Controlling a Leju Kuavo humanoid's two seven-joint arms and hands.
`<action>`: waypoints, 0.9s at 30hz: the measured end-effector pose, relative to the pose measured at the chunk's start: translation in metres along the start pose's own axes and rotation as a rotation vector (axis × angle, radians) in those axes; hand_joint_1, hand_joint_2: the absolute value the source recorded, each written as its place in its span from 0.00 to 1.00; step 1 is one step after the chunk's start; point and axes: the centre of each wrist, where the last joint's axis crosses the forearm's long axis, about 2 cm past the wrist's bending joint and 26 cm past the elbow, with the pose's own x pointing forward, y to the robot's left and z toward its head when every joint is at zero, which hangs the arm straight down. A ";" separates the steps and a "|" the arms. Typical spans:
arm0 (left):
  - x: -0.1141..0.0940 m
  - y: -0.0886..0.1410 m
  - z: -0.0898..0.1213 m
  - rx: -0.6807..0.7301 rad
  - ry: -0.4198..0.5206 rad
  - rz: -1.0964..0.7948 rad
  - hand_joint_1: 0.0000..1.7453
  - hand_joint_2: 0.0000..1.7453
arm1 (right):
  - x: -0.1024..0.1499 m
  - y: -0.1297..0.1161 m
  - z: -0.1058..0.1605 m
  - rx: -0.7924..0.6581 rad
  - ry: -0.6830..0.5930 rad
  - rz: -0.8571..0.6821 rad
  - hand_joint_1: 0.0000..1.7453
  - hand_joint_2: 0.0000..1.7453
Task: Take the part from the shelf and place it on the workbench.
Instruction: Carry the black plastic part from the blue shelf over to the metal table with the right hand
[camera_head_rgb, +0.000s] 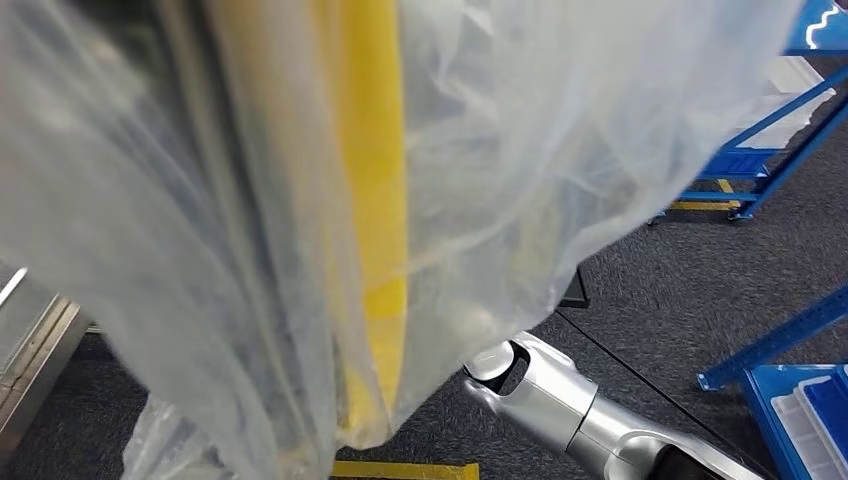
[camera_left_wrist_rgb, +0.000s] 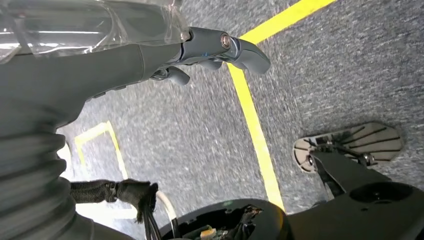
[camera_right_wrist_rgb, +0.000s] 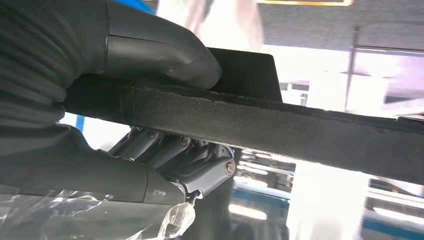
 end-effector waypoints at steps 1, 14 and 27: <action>0.001 0.000 0.000 0.000 -0.001 0.000 0.00 1.00 | 0.000 0.000 0.000 0.000 -0.001 0.000 1.00 1.00; -0.002 0.000 0.000 0.001 0.004 -0.001 0.00 1.00 | 0.001 0.000 -0.002 0.002 -0.007 0.001 1.00 1.00; -0.002 -0.002 0.000 0.000 0.007 0.019 0.00 1.00 | 0.002 0.002 -0.002 0.021 -0.013 0.005 1.00 1.00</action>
